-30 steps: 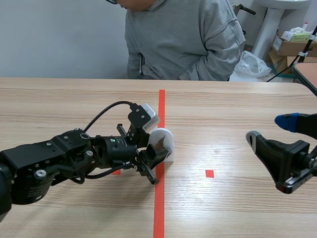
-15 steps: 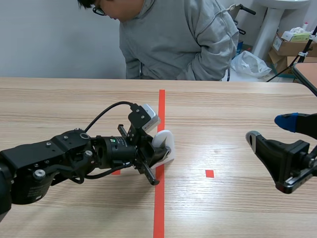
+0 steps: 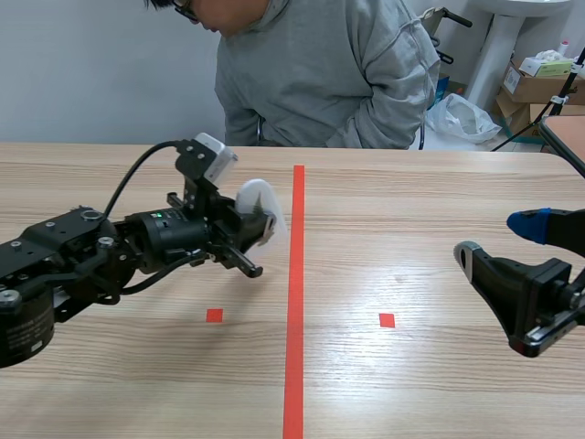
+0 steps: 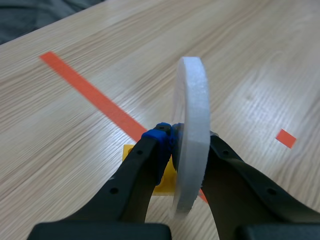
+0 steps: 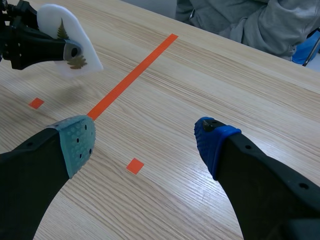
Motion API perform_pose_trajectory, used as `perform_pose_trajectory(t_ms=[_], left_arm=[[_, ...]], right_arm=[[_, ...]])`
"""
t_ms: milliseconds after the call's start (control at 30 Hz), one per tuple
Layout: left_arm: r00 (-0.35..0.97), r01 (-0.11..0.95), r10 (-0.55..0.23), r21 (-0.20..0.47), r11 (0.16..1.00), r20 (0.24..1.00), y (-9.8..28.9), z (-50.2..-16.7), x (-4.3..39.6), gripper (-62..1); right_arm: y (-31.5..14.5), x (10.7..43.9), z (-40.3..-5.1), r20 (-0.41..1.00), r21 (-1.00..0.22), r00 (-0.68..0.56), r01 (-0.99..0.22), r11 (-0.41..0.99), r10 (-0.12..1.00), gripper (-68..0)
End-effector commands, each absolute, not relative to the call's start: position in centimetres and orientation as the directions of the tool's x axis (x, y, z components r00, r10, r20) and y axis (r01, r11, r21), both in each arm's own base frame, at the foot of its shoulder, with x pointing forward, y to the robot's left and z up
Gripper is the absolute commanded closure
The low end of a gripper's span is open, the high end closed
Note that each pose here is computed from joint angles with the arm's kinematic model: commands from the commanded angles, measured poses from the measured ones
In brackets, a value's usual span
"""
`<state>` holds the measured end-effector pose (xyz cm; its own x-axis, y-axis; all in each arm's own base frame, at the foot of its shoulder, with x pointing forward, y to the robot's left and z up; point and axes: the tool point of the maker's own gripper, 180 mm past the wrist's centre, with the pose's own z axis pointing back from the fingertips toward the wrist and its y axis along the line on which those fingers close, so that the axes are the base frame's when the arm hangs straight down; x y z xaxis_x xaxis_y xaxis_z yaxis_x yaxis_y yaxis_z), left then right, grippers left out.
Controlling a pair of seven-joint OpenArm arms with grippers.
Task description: Do the leaf sorting experiment
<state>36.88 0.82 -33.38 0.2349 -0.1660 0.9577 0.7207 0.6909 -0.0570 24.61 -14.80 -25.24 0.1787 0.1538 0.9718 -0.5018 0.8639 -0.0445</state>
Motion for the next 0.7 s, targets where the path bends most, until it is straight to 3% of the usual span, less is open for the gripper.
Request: perform_pose_trajectory(t_ms=[0,133,333,667], left_arm=[[0.217,0.689,-0.141,-0.049,0.723,0.966,2.2,-32.4,38.0,-3.6],[0.197,0.587,-0.121,-0.018,0.81,0.973,6.4,-31.2,40.2,-3.6],[0.195,0.424,-0.151,0.056,0.904,0.969,12.8,-30.7,42.1,-3.6],[0.21,0.223,-0.179,0.131,0.966,0.961,20.7,-29.8,45.1,-3.6]], right_arm=[[-14.8,25.1,-24.2,0.98,-0.051,0.143,-0.499,0.865,0.14,-41.1],[-14.8,25.1,-24.2,0.98,-0.05,0.143,-0.497,0.866,0.138,-41.1],[-14.8,25.2,-24.2,0.98,-0.048,0.143,-0.496,0.867,0.136,-41.1],[-14.8,25.6,-23.8,0.983,-0.057,0.126,-0.495,0.867,0.136,-41.1]])
